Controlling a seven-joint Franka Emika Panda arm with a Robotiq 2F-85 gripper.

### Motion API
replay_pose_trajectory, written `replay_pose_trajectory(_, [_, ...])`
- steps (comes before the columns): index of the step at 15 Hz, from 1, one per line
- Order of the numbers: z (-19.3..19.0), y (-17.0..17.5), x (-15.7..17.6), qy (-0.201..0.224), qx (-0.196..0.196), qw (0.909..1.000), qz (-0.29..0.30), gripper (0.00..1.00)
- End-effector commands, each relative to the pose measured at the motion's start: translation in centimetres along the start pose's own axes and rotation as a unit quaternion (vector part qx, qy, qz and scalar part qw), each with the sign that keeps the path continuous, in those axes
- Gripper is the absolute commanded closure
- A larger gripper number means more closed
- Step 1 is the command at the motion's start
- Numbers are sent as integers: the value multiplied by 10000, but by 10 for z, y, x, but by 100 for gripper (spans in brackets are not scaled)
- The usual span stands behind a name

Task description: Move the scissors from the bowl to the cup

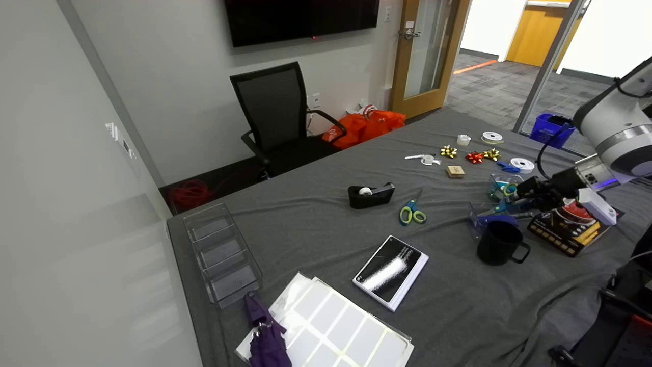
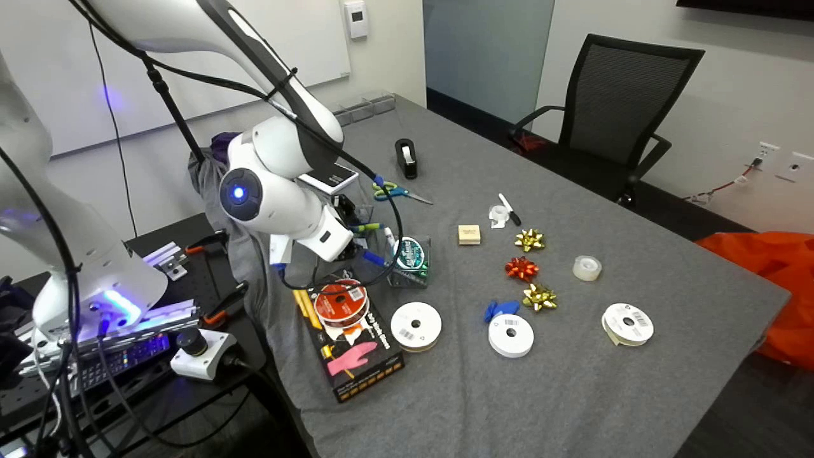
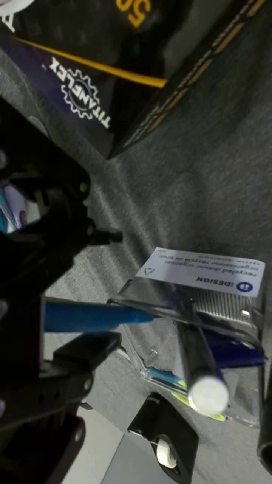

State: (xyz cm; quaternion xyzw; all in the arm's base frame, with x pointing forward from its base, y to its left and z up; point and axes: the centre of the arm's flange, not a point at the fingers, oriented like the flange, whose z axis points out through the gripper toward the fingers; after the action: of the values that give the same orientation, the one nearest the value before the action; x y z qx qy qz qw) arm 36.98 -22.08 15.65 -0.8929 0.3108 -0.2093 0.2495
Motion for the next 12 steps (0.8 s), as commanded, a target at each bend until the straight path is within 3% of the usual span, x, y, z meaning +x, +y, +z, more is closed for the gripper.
replay_pose_trajectory(1, [11,11,7,54,173,9998,14,69])
replay_pose_trajectory(5, [12,11,10,70,338,9994,32,96])
replay_pose_trajectory(6, [12,10,11,82,395,9992,40,98])
replay_pose_trajectory(12, [7,7,10,95,559,9984,88,96])
